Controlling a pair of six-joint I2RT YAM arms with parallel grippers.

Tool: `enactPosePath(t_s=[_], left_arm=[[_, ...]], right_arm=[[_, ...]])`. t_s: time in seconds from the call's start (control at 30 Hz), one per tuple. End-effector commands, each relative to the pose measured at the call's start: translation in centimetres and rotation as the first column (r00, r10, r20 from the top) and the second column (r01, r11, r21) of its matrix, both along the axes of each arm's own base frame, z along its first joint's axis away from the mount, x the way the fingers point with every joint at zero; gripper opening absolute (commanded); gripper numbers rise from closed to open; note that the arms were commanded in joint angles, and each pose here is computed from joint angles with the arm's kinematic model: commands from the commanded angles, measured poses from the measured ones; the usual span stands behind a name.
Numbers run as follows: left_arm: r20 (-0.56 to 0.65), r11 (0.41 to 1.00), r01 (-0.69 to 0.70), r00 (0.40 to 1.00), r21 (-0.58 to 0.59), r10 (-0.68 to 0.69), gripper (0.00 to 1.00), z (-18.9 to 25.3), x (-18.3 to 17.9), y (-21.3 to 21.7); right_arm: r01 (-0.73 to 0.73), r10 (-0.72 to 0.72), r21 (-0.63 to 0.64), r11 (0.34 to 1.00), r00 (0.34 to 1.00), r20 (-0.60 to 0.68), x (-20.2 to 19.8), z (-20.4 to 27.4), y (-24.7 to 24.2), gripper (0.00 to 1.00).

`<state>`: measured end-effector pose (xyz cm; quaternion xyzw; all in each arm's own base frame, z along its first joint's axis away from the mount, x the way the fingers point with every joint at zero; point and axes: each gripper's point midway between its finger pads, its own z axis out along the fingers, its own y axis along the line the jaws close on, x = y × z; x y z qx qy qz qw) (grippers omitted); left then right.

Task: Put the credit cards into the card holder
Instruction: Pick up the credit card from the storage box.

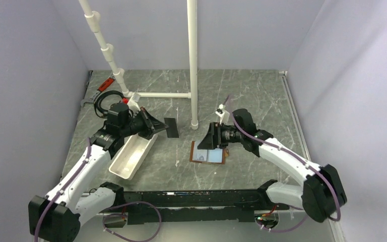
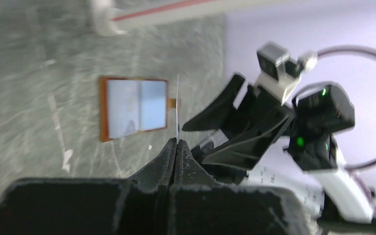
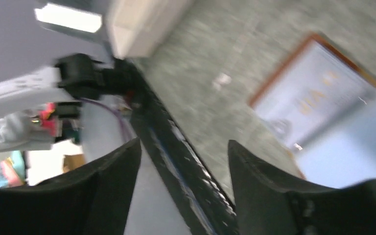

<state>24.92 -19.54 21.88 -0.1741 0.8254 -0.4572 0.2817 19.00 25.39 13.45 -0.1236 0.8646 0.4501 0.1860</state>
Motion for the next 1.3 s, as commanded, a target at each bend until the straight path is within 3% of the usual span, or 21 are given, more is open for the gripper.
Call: enactPosePath(t_s=[0.0,0.1,0.33,0.43,0.5,0.53,0.6,0.63,0.7,0.73,0.77,0.87,1.07,1.2,1.27], left_arm=[[0.435,0.904,0.427,0.821,-0.036,-0.370,0.00,6.4,-3.1,-5.0],[0.488,0.849,0.520,0.768,-0.095,-0.416,0.00,6.7,-4.2,-7.0],[0.539,0.803,0.581,0.722,-0.134,-0.433,0.00,7.1,-4.9,-9.5],[0.536,0.799,0.582,0.727,-0.149,-0.429,0.00,6.7,-4.7,-9.9],[0.533,0.793,0.588,0.727,-0.159,-0.433,0.00,6.5,-4.7,-10.2],[0.517,0.796,0.586,0.734,-0.152,-0.442,0.01,6.0,-4.5,-10.4],[0.422,0.842,0.528,0.792,-0.113,-0.441,0.30,3.7,-3.2,-10.3],[0.285,0.876,0.480,0.849,-0.058,-0.446,0.47,0.8,-2.8,-9.7],[0.129,0.910,0.405,0.902,0.085,-0.413,0.85,-2.2,-1.6,-8.3],[0.056,0.907,0.393,0.913,0.152,-0.405,0.94,-4.0,-1.4,-7.6],[-0.010,0.896,0.393,0.916,0.205,-0.400,0.96,-5.6,-1.2,-7.3],[-0.110,0.855,0.419,0.907,0.306,-0.406,0.91,-8.9,-1.4,-7.9],[-0.221,0.819,0.409,0.912,0.403,-0.347,0.85,-14.3,-1.2,-9.3],[-0.254,0.813,0.411,0.909,0.412,-0.330,0.64,-16.9,-1.2,-9.8],[-0.267,0.794,0.430,0.900,0.429,-0.343,0.61,-17.8,-1.2,-9.9]], right_arm=[[-0.083,0.018,0.390,0.917,0.986,0.168,-0.4,10.4,2.7,0.73],[-0.033,-0.034,0.486,0.873,0.991,0.129,0.2,12.2,3.1,0.74],[0.046,-0.103,0.598,0.801,0.993,0.063,0.3,12.8,2.7,0.49],[0.042,-0.100,0.616,0.786,0.993,0.060,0.2,13.1,2.7,0.32],[0.053,-0.113,0.624,0.780,0.992,0.056,0.2,13.0,2.3,0.07],[0.067,-0.125,0.612,0.788,0.991,0.052,0.3,12.6,2.0,0.00],[0.127,-0.148,0.510,0.851,0.989,0.001,0.8,9.7,1.2,0.00],[0.160,-0.176,0.438,0.884,0.984,-0.004,1.4,8.2,0.3,0.00],[0.224,-0.224,0.250,0.942,0.974,-0.026,2.1,4.2,-2.1,0.00],[0.204,-0.199,0.143,0.968,0.979,-0.050,1.7,1.9,-3.0,0.00],[0.159,-0.153,0.055,0.986,0.984,-0.094,0.8,0.0,-3.7,0.00],[0.016,-0.027,-0.060,0.998,0.981,-0.192,-1.5,-3.1,-4.6,0.00],[0.051,-0.062,-0.056,0.997,0.973,-0.224,-1.7,-4.1,-4.7,0.00],[0.058,-0.074,-0.070,0.996,0.964,-0.257,-1.8,-6.0,-5.1,0.00],[0.069,-0.092,-0.092,0.993,0.959,-0.268,-1.6,-7.1,-5.6,0.00]])
